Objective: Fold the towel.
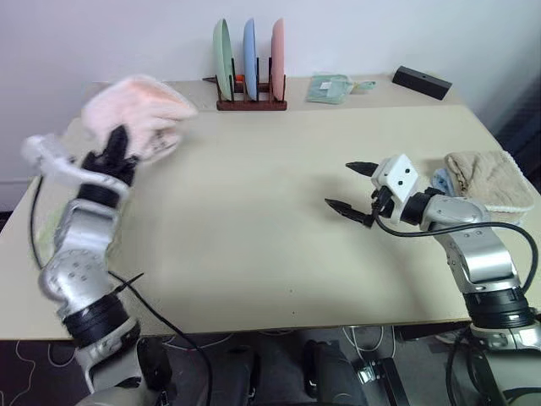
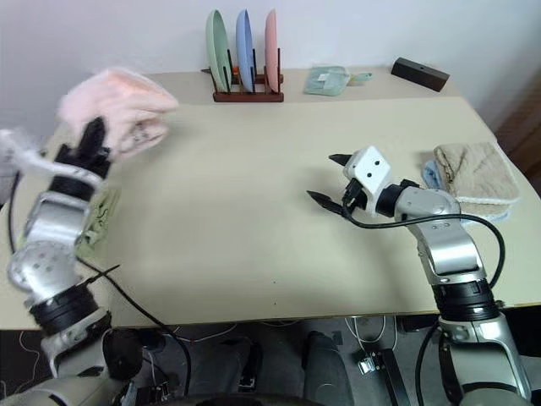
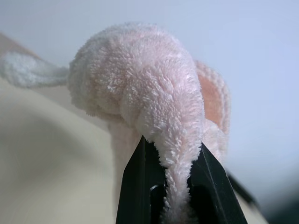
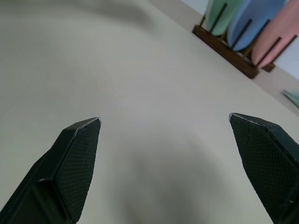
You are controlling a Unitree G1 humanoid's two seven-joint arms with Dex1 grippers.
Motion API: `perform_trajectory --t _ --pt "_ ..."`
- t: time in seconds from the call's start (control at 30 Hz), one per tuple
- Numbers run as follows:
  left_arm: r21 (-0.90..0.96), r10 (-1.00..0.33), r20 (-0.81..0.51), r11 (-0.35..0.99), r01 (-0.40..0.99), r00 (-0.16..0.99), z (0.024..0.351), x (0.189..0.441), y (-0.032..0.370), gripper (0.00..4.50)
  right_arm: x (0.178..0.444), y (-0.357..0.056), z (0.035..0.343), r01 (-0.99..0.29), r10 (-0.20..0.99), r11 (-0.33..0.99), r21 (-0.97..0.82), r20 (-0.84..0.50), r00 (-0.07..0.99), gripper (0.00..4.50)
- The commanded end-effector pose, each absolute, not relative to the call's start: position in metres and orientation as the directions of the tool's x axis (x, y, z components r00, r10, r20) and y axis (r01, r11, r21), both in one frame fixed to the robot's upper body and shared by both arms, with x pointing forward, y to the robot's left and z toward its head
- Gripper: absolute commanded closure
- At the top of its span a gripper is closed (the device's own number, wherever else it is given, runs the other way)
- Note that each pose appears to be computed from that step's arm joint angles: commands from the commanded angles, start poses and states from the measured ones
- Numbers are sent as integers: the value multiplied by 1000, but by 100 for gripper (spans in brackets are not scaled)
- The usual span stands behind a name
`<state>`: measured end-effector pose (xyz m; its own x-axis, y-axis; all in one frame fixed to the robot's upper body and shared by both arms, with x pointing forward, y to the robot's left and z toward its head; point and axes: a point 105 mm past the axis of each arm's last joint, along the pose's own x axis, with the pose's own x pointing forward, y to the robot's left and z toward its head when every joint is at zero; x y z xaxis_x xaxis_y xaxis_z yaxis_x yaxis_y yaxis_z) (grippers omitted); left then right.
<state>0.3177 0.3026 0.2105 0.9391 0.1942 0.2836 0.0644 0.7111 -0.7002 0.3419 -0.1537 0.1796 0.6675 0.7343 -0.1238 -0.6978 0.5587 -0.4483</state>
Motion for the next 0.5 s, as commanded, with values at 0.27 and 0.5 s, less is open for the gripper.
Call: perform_trajectory --t 0.27,0.5 --pt "-861 522 63 459 -218 850 132 238 359 446 348 -151 186 -689 751 538 -485 -96 654 0" --pt "-862 423 109 491 -127 899 138 247 343 199 346 -147 183 -700 761 528 -481 -99 642 0"
